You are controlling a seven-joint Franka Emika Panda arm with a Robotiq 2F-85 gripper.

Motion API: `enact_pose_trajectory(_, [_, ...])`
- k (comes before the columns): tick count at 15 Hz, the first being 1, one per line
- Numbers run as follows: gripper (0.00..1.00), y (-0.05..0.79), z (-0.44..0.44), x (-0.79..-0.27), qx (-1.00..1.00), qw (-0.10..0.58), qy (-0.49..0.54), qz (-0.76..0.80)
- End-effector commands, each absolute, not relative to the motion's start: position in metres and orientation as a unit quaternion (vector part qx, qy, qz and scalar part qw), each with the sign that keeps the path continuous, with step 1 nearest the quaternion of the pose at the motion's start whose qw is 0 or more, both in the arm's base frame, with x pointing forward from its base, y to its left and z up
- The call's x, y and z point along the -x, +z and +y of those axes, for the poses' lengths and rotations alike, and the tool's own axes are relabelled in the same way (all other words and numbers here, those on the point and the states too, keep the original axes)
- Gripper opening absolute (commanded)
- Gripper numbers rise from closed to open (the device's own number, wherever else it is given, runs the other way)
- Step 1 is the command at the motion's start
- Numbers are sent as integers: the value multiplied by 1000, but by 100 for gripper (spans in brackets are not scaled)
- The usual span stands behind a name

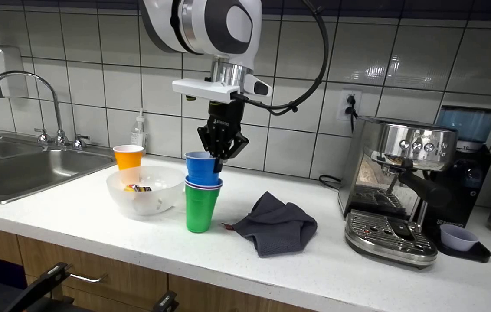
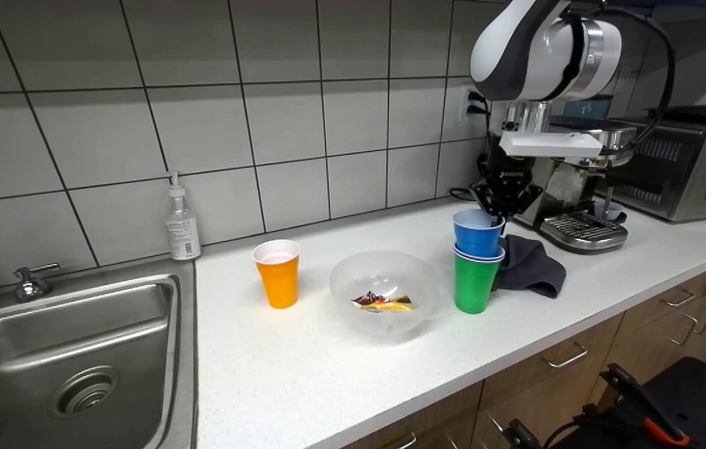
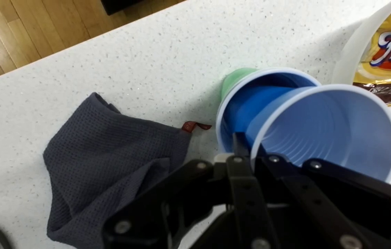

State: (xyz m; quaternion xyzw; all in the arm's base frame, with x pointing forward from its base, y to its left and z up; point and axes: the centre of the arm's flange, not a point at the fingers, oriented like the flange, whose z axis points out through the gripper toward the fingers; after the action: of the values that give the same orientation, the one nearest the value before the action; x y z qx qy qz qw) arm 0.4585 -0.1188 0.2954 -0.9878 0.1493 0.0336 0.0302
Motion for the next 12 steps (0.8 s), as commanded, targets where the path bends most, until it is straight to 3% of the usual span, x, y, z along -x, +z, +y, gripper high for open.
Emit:
enact_pose_trajectory(1, [1,295,-113,-458,988,20,35,152])
enact_pose_trajectory(12, [1,290,-111,-450,987,22,43,153])
